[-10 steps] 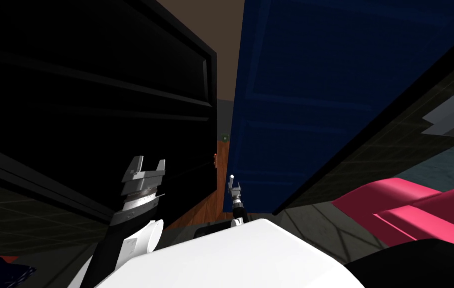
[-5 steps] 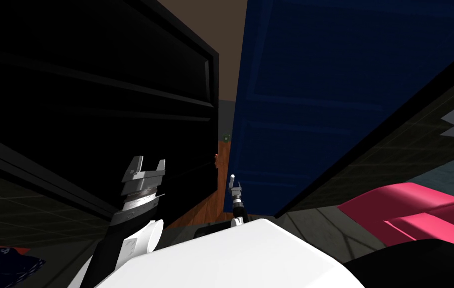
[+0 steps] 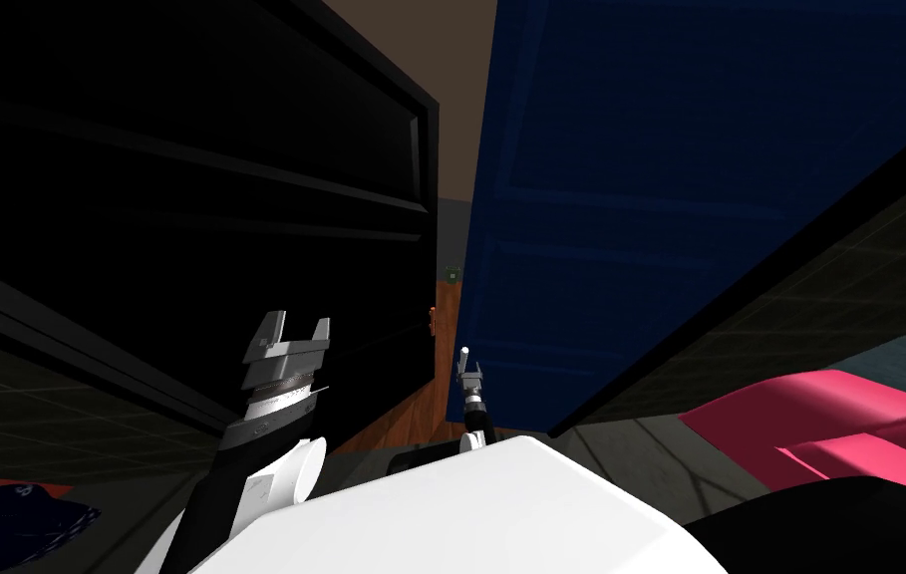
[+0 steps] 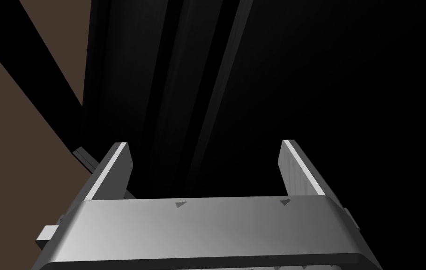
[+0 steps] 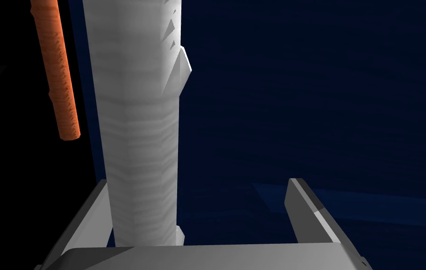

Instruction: Push the door open

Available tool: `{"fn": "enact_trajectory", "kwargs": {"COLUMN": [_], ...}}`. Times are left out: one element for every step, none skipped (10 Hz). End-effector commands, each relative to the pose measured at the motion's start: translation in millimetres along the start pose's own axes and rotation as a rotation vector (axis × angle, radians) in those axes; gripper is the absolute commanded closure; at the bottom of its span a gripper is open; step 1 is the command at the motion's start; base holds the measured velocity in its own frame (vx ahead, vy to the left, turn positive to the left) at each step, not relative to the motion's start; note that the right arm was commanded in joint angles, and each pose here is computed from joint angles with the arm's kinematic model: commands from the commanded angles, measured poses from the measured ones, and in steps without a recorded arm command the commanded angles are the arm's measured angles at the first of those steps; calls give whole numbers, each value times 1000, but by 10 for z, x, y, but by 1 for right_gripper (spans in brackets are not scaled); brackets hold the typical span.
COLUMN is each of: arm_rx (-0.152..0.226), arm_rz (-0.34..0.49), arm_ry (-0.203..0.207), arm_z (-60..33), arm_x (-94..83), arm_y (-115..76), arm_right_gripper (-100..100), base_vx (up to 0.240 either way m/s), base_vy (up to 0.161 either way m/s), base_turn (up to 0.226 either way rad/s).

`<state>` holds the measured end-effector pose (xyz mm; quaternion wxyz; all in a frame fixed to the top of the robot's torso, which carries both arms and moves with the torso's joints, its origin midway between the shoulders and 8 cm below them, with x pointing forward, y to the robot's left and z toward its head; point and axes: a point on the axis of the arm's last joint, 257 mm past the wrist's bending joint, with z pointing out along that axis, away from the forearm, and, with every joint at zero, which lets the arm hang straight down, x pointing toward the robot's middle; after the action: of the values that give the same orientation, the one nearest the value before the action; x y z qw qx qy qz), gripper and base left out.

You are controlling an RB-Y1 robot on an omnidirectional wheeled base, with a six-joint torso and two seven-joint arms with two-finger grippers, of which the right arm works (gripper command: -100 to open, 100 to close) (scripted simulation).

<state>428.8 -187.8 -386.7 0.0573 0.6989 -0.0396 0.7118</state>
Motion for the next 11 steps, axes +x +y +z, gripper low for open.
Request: {"fn": "enact_trajectory", "kwargs": {"arm_rx": [-44, -44, -68, -68, -68, -68, -68, -68, -68, -68, -92], "arm_rz": [-17, -17, -19, -19, -19, -19, -19, -19, -19, -19, -20], "arm_ry": [20, 20, 21, 21, 21, 21, 21, 21, 21, 21, 23], "arm_z": [45, 45, 68, 68, 68, 68, 68, 68, 68, 68, 88], "arm_x": [32, 32, 36, 36, 36, 36, 36, 36, 36, 36, 41], "arm_y": [281, 281, 364, 364, 364, 364, 364, 364, 364, 364, 446], "arm_right_gripper": [100, 100, 100, 100, 100, 100, 100, 100, 100, 100, 100], "base_vx": [12, 1, 8, 9, 24, 10, -16, 1, 14, 0, 9], "base_vy": [-1, 12, -11, 0, -1, 4, 4, -9, -11, 0, -10], "base_turn": [17, 5, 78, 68, -9, -6, 5, -10, 7, 0, 80]}}
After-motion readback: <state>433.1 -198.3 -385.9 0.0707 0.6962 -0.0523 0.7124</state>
